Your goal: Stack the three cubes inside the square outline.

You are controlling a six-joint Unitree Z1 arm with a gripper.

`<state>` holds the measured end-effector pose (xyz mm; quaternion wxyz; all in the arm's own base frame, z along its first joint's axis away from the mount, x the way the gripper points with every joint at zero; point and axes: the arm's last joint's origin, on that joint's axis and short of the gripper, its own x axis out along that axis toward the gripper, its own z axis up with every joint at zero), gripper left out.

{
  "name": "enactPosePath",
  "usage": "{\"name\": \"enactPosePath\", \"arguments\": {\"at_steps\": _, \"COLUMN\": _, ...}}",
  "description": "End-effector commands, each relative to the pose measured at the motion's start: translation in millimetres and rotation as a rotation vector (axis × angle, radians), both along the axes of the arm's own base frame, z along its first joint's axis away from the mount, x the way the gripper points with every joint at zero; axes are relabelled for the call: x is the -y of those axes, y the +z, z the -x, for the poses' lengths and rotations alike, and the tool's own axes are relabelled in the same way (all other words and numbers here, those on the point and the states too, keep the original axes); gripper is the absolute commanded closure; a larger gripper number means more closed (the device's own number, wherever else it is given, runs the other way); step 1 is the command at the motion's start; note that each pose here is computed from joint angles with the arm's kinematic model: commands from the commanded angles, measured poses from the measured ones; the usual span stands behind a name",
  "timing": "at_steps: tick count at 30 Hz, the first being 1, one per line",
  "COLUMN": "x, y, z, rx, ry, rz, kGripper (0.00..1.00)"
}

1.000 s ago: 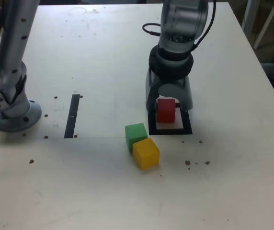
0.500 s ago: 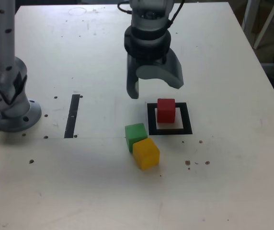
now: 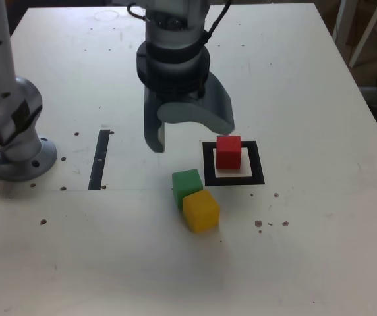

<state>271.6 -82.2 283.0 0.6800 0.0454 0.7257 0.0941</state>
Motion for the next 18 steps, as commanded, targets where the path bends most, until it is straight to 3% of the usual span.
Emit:
{"name": "enactPosePath", "arguments": {"at_steps": 1, "x": 6, "y": -1, "z": -2, "rx": -0.006, "ry": 0.02, "rz": 0.007, "kGripper": 0.01}}
{"name": "enactPosePath", "arguments": {"at_steps": 10, "x": 33, "y": -11, "z": -14, "rx": -0.016, "ry": 0.152, "rz": 0.1, "kGripper": 0.02}}
{"name": "enactPosePath", "arguments": {"at_steps": 18, "x": 50, "y": -18, "z": -15, "rx": 0.003, "ry": 0.258, "rz": 0.122, "kGripper": 0.02}}
